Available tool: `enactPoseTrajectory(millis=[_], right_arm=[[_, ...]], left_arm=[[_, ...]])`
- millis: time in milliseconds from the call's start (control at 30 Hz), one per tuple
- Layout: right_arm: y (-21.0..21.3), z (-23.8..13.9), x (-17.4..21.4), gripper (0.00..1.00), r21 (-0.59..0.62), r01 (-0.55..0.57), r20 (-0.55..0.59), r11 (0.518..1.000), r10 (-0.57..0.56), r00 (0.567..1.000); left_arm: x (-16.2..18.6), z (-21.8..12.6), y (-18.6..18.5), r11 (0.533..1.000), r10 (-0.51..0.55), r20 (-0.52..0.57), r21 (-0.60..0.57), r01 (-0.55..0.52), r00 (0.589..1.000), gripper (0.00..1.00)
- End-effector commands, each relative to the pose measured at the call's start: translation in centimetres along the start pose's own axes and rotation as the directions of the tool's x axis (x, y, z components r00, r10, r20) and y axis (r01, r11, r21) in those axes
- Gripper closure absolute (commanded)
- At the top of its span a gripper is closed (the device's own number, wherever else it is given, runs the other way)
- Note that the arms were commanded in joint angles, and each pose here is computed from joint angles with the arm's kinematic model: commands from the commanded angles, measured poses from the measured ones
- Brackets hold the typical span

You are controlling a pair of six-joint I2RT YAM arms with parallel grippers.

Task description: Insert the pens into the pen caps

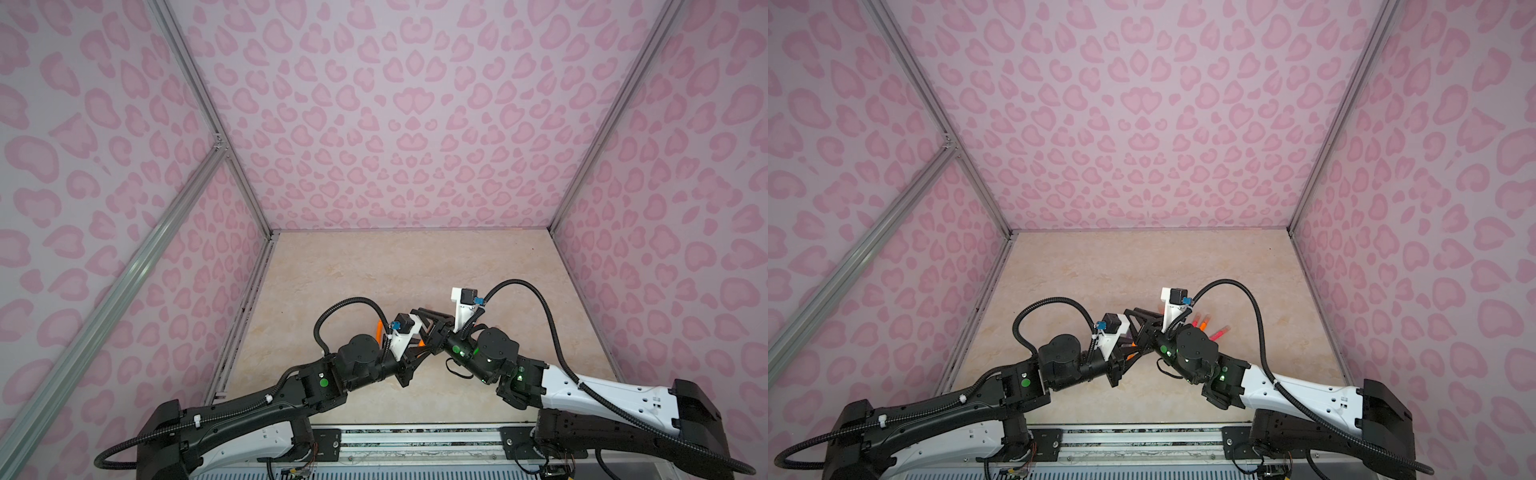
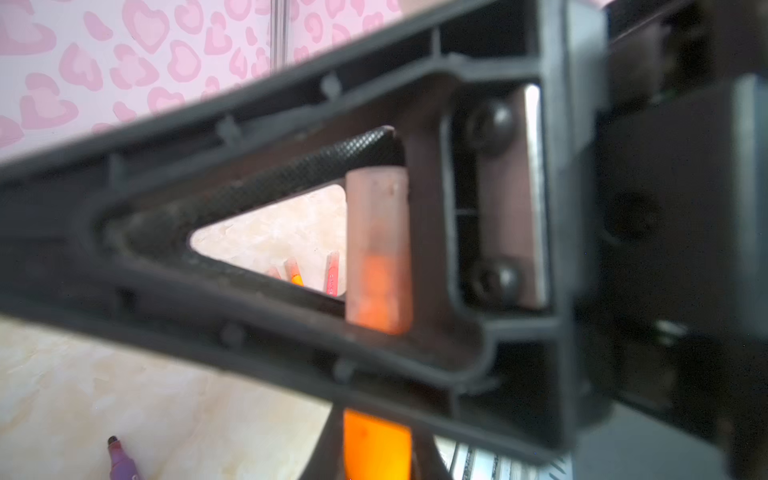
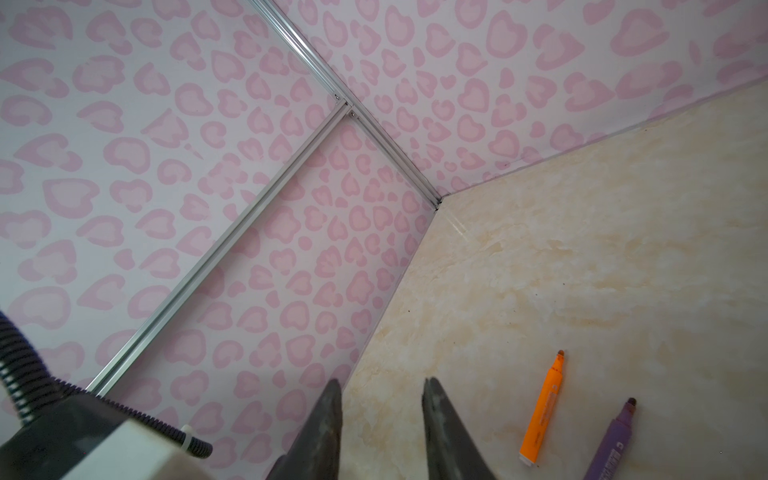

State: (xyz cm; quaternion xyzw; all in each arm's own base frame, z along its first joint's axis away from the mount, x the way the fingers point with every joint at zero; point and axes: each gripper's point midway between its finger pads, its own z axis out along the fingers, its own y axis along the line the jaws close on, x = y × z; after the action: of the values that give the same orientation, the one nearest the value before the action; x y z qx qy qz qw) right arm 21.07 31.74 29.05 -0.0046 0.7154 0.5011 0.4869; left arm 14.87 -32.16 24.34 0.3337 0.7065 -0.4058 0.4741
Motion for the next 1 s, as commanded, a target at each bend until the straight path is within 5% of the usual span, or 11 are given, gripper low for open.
enactPoseTrajectory(millis=[0,233,533,833,967], right_arm=[[-1.9,0.0,1.5,0.79,0.070,0.032,-0.058,0.997,-0.028,0.998],[-2.0,-0.1,2.2,0.82,0.068,0.029,-0.093,0.997,-0.023,0.995],[-2.2,-0.1,2.5,0.76,0.076,0.030,-0.101,0.997,-0.023,0.995],[-3.4,0.1,2.8,0.97,0.126,0.023,-0.092,0.992,-0.012,0.996],[-6.1,-0.5,1.8,1.00,0.234,0.020,-0.056,0.972,-0.007,0.998]], left_arm=[[-3.8,-0.6,-1.4,0.998,0.023,0.158,0.056,-0.032,0.987,0.97],[-4.1,-0.6,1.6,0.993,-0.001,0.168,-0.115,0.020,0.986,0.97],[-4.1,-0.3,2.1,0.989,-0.012,0.165,-0.143,0.036,0.986,0.97],[-4.1,-0.1,2.3,0.987,-0.014,0.157,-0.157,0.039,0.988,0.97],[-3.3,0.3,2.7,0.984,-0.021,0.129,-0.173,0.044,0.991,0.76]])
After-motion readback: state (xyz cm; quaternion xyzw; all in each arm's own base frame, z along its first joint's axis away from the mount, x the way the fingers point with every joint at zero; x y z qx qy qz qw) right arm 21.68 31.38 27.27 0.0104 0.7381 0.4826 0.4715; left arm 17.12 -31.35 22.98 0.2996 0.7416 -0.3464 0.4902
